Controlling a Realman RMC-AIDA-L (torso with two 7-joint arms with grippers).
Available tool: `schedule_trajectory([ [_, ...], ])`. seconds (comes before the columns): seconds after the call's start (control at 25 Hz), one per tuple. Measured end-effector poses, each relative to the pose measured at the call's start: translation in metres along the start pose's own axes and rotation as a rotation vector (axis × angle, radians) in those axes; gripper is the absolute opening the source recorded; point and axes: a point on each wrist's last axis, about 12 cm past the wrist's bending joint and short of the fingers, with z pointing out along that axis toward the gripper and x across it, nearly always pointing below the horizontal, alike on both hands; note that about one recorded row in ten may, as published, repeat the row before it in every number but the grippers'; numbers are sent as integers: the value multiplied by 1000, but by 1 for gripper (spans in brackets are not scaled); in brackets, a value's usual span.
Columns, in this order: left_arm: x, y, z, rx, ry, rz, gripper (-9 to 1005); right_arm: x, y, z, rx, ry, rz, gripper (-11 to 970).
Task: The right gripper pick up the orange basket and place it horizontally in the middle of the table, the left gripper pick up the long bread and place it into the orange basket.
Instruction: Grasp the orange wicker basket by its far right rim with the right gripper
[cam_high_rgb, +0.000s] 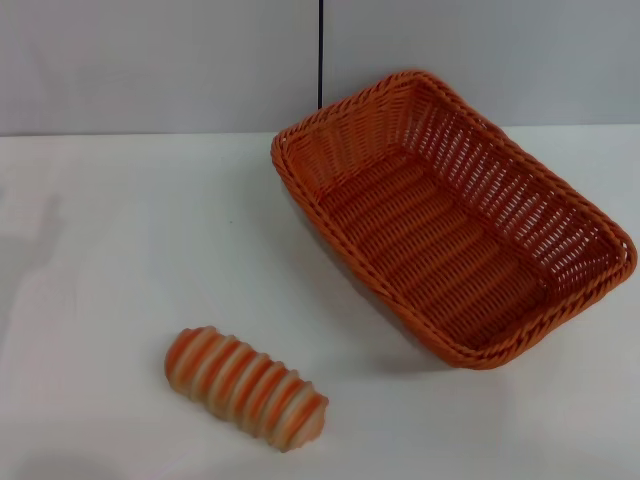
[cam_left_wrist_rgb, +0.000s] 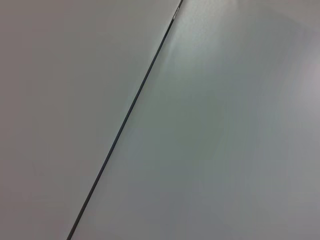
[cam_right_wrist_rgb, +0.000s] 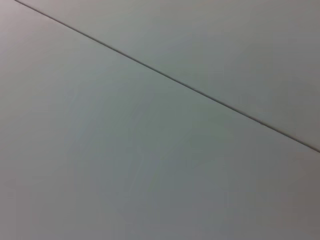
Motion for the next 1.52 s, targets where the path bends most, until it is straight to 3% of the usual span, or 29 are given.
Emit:
schedule_trajectory([
  [0.6,0,0,0,6,7,-1,794,-1,1,5,-25,36,-6,437],
  [0.88,0,-1,-2,6,5,-4,793,-21,15,26,-181,103,100,436],
  [1.0,-1,-1,-2,6,5,-4,792,-40,27,44,-294,154,141,436],
  [1.24,-1,-1,-3,6,5,-4,791,-77,54,96,-458,358,108,437],
  [1.52,-1,-1,-3,4,6,-4,790,-97,93,151,-542,674,-108,438],
])
